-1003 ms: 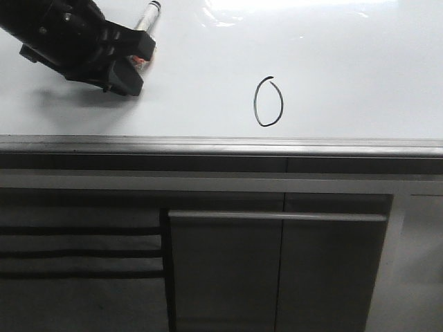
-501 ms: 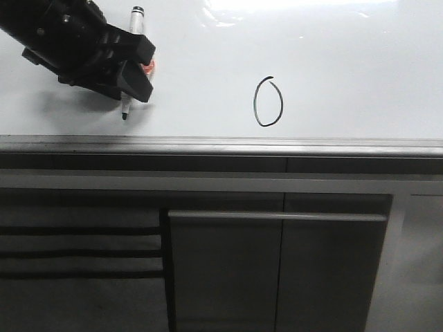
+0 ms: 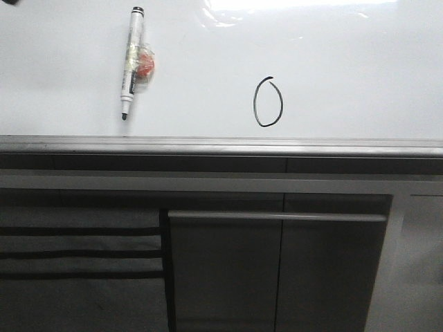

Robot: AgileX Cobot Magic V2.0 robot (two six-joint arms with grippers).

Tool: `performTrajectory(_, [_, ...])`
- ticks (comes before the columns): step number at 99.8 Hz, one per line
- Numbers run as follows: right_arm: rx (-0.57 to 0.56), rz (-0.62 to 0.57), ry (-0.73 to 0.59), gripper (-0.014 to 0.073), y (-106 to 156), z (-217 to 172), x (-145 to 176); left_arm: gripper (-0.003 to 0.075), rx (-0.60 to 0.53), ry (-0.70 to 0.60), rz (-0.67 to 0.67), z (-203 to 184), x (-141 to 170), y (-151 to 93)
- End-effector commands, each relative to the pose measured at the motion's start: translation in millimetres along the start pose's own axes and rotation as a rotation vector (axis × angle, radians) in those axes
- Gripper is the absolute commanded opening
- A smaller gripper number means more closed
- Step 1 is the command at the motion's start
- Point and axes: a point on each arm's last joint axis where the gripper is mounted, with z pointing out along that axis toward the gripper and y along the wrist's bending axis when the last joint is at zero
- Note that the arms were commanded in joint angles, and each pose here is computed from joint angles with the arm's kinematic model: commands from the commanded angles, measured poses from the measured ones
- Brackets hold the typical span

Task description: Write number 0 on whiteboard

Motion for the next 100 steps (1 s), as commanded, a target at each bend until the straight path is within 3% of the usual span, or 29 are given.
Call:
performTrajectory(1, [0.025, 0.093, -0.204, 0.0209, 0.3, -10.3, 0.1, 0.0292, -0.058, -0.175, -0.056, -37.6, 4.8, 0.8])
performTrajectory(13, [0.037, 0.109, -0.417, -0.0074, 3.9, -8.1, 18.3, 0.0175, -0.079, -0.359, -0.070, -57.4, 41.0, -4.9])
performTrajectory(21, [0.061, 0.115, -0.581, -0.0068, 4.0, -4.7, 25.7, 0.0074, -0.082, -0.537, -0.126, -67.0, 64.8, -8.2])
performTrajectory(32, [0.074, 0.118, -0.641, -0.0068, 4.8, 6.2, 37.5, -0.0022, -0.064, -0.597, -0.179, -68.9, 101.5, -13.7])
performTrajectory(50, [0.064, 0.121, -0.558, -0.0068, 6.8, 24.7, 52.6, -0.0020, -0.063, -0.579, -0.180, -59.1, 148.0, -19.3])
performTrajectory(75, [0.061, 0.123, -0.522, -0.0068, 7.7, 34.0, 60.1, -0.0020, -0.072, -0.440, -0.169, -26.0, 191.0, -22.2])
performTrajectory(82, [0.061, 0.123, -0.522, -0.0068, 7.7, 34.0, 60.1, -0.0020, -0.112, -0.469, -0.098, -24.2, 196.2, -20.7])
performTrajectory(100, [0.061, 0.123, -0.522, -0.0068, 7.7, 34.0, 60.1, -0.0020, -0.223, -0.635, -0.117, -28.6, 216.1, -17.0])
